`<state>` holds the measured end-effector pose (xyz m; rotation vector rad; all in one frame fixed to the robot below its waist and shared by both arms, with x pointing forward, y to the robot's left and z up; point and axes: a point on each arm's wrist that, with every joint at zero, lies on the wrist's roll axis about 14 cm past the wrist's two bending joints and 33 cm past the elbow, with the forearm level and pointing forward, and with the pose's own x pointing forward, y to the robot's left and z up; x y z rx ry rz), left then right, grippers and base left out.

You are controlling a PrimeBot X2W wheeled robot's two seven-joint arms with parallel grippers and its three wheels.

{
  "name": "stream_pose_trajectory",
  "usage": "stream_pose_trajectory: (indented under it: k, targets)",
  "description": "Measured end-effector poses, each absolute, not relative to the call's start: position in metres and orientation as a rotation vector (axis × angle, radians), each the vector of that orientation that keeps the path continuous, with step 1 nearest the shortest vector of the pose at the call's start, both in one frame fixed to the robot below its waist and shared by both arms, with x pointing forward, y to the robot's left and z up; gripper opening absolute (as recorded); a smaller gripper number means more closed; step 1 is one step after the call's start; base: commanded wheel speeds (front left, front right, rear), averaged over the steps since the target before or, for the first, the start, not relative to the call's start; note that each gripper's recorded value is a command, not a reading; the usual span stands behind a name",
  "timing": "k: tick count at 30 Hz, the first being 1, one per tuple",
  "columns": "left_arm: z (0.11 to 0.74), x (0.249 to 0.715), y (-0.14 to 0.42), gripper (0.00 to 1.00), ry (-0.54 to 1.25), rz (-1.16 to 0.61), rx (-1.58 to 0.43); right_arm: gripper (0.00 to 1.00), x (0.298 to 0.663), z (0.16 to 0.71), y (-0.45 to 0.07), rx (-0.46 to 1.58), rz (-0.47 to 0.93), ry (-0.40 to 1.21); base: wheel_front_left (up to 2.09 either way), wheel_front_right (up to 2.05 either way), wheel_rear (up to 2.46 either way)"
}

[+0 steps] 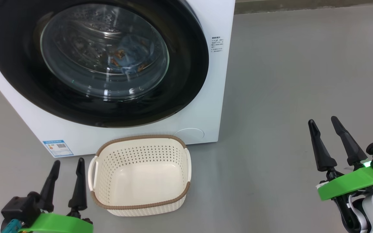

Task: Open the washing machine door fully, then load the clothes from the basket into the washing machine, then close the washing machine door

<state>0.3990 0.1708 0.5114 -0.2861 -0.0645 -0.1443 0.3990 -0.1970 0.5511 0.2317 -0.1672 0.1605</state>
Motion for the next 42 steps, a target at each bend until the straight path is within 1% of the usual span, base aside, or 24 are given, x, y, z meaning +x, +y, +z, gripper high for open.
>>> stream_pose_trajectory:
  k: [14,42]
  targets:
    - [0.508,0.392,0.176,1.00,-0.057,-0.126,-0.286,1.00,0.396,0.546,-0.193,0.211,0.170,-0.153,0.00,0.00,0.00]
    - [0.505,0.394,0.180,1.00,-0.048,-0.113,-0.297,1.00,0.399,0.537,-0.193,0.226,0.158,-0.130,0.00,0.00,0.00]
